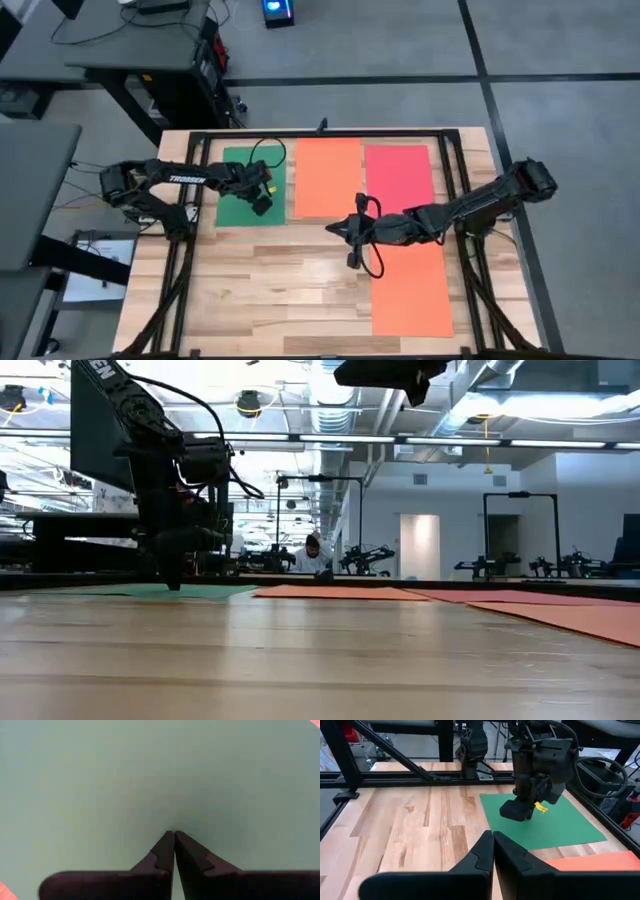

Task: Organize paper
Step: Put the green paper on the top left of the table

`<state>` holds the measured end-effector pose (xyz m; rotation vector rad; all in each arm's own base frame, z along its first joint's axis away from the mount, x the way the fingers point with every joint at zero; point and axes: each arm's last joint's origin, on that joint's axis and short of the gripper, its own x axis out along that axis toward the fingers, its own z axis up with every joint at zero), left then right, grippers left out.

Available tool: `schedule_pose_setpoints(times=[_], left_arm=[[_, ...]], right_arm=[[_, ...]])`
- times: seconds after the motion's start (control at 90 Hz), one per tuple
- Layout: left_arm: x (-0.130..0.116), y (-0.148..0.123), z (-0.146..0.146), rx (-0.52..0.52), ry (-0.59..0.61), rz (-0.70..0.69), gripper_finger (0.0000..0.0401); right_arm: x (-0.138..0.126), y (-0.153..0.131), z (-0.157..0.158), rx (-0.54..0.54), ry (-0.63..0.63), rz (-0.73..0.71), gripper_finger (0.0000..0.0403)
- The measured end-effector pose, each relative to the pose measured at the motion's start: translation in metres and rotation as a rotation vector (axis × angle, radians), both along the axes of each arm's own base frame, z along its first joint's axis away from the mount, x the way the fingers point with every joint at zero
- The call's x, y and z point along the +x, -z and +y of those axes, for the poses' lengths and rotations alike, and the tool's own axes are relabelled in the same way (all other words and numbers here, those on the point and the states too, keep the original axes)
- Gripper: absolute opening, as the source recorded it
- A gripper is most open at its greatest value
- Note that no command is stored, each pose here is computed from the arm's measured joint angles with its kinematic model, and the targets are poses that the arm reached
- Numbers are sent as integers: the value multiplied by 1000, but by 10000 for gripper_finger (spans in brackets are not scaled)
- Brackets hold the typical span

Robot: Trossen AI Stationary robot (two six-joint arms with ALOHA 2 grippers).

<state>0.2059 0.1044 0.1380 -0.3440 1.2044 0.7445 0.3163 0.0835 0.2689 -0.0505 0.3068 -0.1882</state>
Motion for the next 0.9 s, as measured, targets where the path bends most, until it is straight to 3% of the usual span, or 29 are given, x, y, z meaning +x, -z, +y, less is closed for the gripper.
schedule_pose_setpoints(times=[0.267,0.6,0.9], left_arm=[[-6,-14,-3,21,5,-35,0],[-15,-45,-13,44,25,-174,0],[-11,-28,-21,-22,35,-59,0]], right_arm=[[0,0,0,0,0,-1,0],[0,0,0,1,0,-2,0],[0,0,0,1,1,-2,0]])
